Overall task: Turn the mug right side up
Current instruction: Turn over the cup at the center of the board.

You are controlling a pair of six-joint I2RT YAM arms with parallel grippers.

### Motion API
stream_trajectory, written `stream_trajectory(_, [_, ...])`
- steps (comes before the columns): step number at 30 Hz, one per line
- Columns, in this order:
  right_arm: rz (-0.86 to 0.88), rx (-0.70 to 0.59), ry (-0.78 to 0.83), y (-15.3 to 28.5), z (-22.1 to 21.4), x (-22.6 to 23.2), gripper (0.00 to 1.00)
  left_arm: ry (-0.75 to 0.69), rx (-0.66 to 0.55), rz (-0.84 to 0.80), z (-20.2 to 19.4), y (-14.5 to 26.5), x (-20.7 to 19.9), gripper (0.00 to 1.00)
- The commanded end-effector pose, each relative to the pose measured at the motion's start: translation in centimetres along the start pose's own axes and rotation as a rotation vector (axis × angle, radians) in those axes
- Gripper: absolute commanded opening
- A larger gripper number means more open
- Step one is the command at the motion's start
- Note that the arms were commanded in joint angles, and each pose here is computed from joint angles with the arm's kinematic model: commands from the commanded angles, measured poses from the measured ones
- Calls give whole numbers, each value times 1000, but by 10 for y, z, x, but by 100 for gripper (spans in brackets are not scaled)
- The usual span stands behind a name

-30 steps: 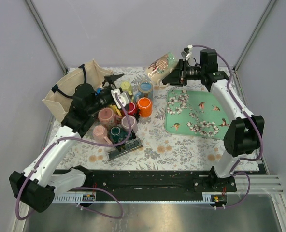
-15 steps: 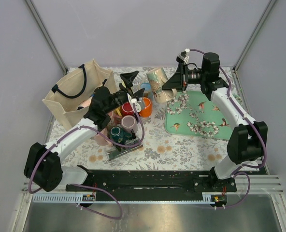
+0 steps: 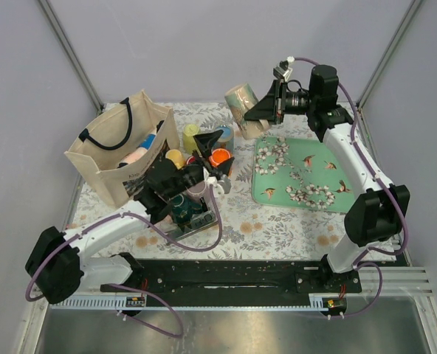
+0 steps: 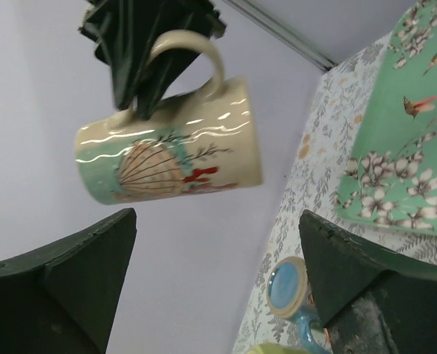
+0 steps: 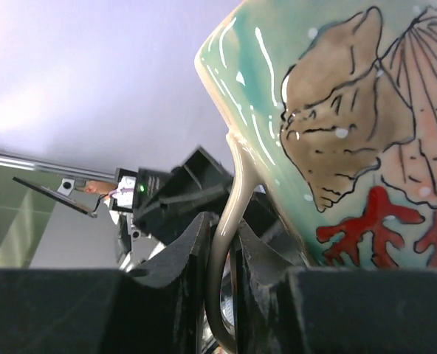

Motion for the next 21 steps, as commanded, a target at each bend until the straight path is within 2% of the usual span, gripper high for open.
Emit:
stream_trajectory(1, [76,-41,256,-4,21,63,0,-64,-17,214,17,-14,40,95])
stream_trajectory(6, [87,-36,269,-5,23,79,0,-187,-71,335,31,-39,71,96])
stream_trajectory(11, [117,-17,264,-1,17,95,0,-270,-79,353,31,-56,75,96])
stream_trajectory(12, [124,-6,260,0,15,98,0,-302,-70,361,30,-59,77,99])
stream_trajectory(17, [132,13,258,5,3,103,0,-450,-61,551,46,-52,121,99])
stream_trajectory(21, [116,-4,262,9,6,97,0,-520,-20,666,46,-39,151,89])
Point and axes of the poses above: each gripper's point midway between its finger pads, its own y axis back along the fingers, its own x axis along the line the jaws close on, z = x × y, the point moved 1 cm from there along y, back along the fingers, and after that the axes turned 3 degrees about y, right-handed, at the moved point
